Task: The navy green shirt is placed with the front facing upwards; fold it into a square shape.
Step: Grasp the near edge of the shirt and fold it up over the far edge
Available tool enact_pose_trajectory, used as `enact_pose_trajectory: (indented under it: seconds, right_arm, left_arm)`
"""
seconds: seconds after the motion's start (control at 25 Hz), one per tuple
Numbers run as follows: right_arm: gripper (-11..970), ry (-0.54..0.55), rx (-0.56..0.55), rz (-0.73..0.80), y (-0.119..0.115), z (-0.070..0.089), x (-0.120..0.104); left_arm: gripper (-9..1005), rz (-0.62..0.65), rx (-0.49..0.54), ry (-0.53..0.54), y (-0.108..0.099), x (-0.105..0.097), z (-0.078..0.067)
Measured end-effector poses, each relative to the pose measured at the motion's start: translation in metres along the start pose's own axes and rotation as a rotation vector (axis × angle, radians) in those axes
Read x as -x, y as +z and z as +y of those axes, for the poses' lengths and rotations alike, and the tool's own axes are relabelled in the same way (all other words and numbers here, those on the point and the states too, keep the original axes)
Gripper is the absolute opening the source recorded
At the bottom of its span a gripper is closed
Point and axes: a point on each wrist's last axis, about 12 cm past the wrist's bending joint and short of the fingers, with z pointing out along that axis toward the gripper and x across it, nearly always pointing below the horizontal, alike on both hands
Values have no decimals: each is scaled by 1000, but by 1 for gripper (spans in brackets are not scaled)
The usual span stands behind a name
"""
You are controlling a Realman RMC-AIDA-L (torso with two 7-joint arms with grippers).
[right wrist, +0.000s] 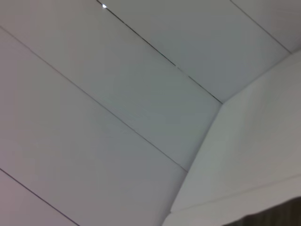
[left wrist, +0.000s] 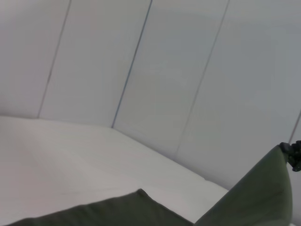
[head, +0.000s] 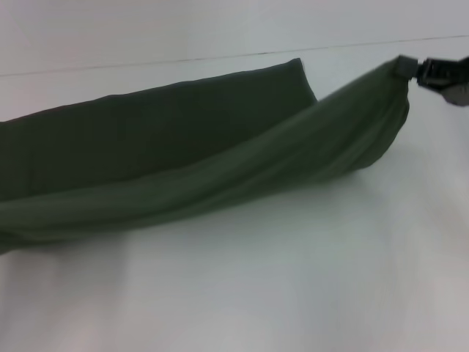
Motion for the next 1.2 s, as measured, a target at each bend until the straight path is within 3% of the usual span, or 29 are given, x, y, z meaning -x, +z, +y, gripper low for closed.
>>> enact_pose_trajectory:
  seconds: [0.56,1.2]
  right_arm:
    - [27,62,1,-53,-43,-13,-62]
    - [27,149,-40,-90,-68,-15,-110]
  left_arm:
    - [20,60,16,-46,-10,-22,-12]
    - [20,113,17,-69,-13,-31,-15]
